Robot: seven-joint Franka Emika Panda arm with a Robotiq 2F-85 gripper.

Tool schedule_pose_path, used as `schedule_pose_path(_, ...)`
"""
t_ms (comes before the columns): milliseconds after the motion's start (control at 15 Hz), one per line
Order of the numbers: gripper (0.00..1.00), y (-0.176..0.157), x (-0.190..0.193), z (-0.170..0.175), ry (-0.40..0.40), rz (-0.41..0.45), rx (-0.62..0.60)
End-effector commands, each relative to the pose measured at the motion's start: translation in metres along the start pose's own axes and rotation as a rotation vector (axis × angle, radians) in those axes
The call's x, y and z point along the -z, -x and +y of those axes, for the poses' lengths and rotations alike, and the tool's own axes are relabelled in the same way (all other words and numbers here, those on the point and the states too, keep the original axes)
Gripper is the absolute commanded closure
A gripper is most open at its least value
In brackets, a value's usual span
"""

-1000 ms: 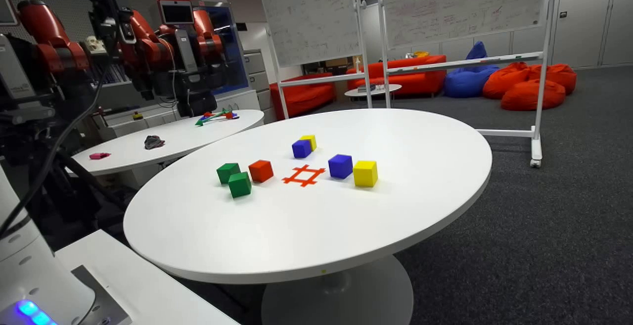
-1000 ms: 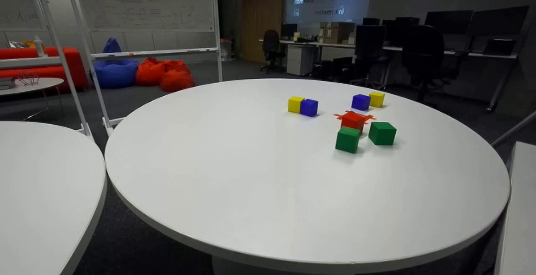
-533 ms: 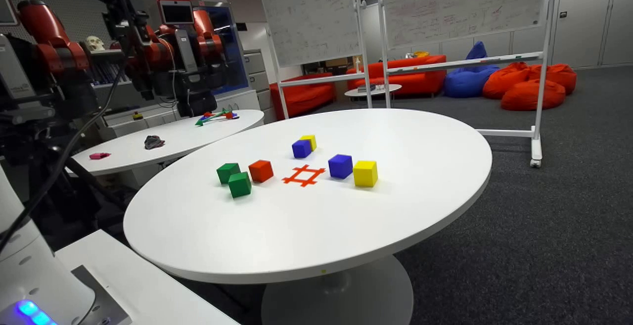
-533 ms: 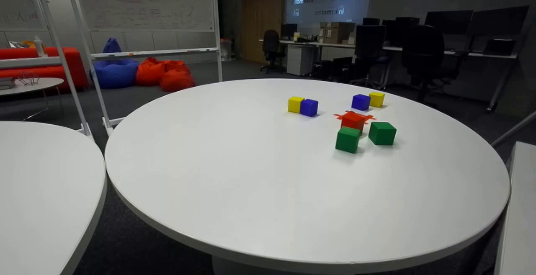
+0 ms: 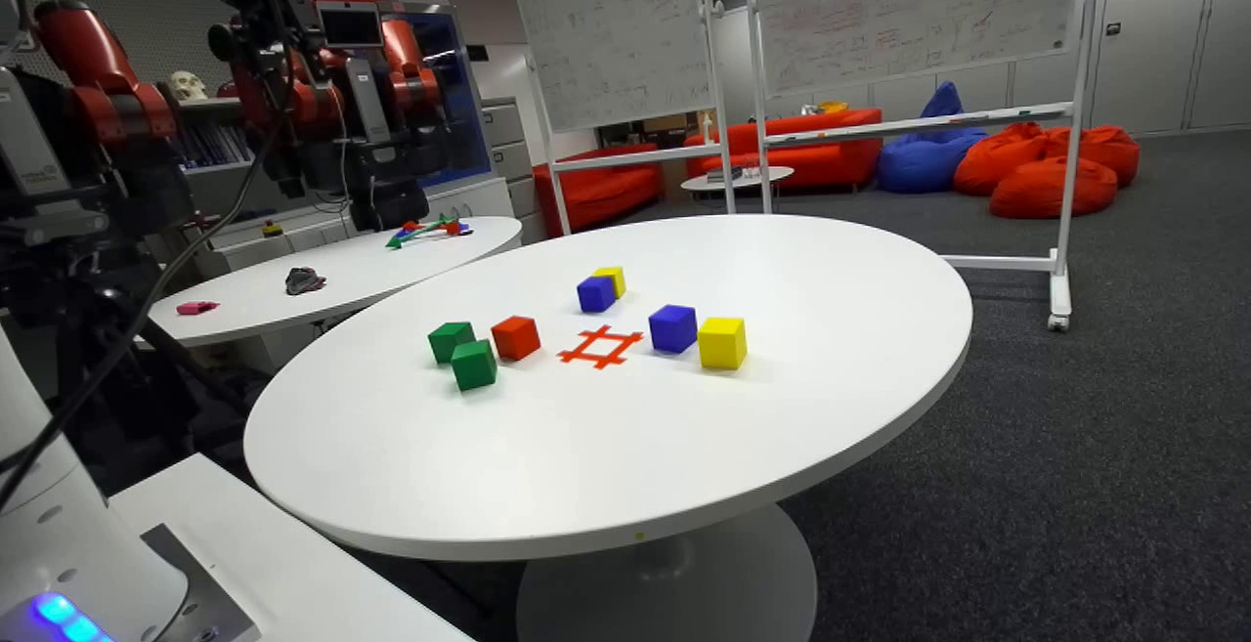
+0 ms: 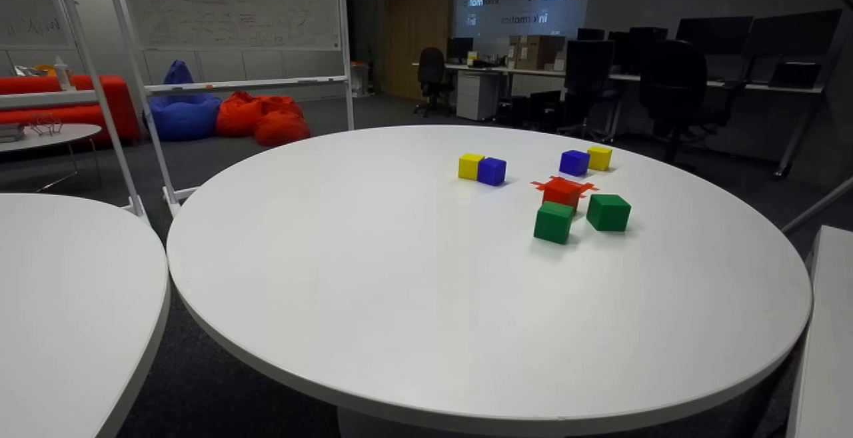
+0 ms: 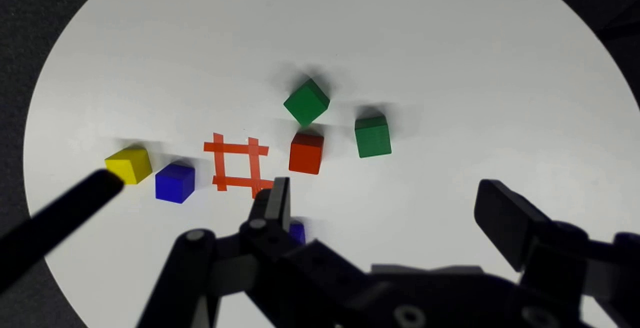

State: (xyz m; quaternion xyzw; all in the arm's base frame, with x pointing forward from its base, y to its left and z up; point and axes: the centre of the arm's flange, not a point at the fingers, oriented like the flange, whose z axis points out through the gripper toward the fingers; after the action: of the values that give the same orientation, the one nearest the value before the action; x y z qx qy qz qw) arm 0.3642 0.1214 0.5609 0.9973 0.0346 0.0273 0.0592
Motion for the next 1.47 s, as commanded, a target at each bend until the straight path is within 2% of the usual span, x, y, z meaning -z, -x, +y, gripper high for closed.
schedule_pose_path(0,0.00,-0.020,0.009,0.002,0.007,0.042,0.042)
schedule_pose_path(133,0.00,-0.024,0.012,0.001,0.013,0.066,0.046)
schedule_pose_path(400,0.00,-0.019,0.021,-0.001,0.016,0.062,0.038)
schedule_pose_path(867,0.00,-0.037,0.018,-0.006,0.032,0.054,0.042)
schedule_pose_path(1200,0.00,-0.044,0.026,-0.021,0.024,0.068,0.020)
schedule_pose_path(1400,0.00,-0.032,0.017,-0.041,0.017,0.069,0.012)
